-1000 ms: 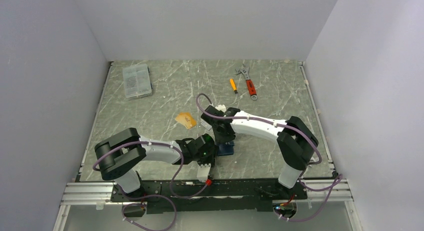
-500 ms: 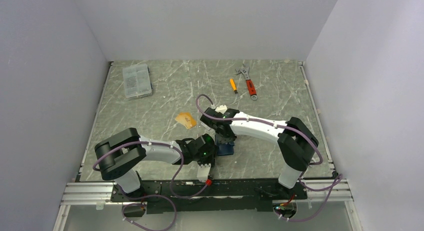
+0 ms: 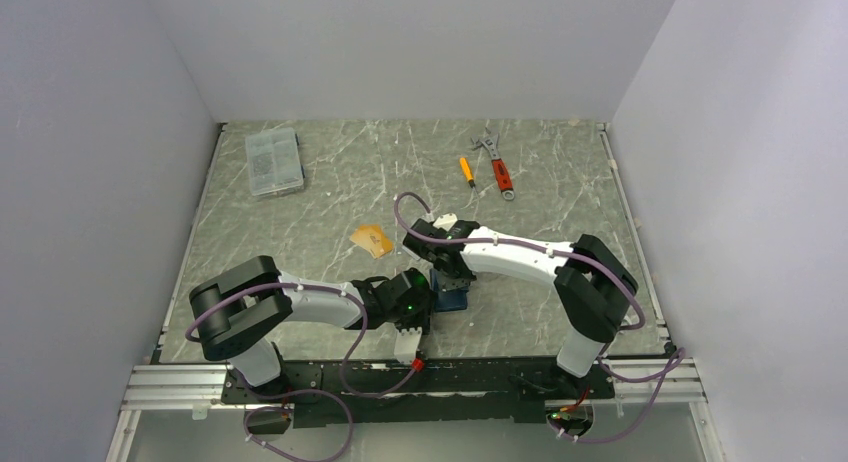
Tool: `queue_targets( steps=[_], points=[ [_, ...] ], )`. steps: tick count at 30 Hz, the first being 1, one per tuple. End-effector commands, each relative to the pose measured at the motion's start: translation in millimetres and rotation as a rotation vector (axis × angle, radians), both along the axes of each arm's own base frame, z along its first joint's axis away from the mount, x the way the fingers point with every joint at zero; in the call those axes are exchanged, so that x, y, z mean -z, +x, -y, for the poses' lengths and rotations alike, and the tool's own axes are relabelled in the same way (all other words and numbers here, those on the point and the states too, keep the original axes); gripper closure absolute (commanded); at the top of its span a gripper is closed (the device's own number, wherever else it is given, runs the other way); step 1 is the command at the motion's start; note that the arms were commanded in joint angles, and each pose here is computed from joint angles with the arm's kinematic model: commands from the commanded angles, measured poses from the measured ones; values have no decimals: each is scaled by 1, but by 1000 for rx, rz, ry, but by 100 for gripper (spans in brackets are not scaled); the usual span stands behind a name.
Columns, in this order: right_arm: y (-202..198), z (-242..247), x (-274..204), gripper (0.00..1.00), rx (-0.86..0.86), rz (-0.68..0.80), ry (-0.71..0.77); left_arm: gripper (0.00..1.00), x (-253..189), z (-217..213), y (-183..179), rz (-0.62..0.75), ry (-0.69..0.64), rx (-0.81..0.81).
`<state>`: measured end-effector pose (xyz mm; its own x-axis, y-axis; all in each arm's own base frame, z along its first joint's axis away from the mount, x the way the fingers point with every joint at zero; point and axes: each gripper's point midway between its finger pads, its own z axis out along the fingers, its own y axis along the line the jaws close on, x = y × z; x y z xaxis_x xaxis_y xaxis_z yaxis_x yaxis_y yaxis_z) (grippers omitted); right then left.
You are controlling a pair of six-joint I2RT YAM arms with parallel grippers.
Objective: Put the credit cards into the card holder
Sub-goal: Close the card holder at the center of the board.
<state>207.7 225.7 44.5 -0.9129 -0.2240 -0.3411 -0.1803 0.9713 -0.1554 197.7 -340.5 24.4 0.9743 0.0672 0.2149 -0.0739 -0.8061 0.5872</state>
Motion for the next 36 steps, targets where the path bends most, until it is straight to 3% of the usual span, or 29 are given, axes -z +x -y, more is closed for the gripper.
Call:
queue_targets(
  steps=[1, 8, 36],
  points=[
    [7, -1, -17, 91, 30, 56, 42, 97, 24, -20, -10, -54, 103, -12],
    [7, -2, -21, 100, 35, 62, 53, 97, 24, -20, -11, -55, 110, -14],
    [9, -12, 17, 100, 26, -39, 117, 98, 23, -18, -12, -50, 106, -8]
  ],
)
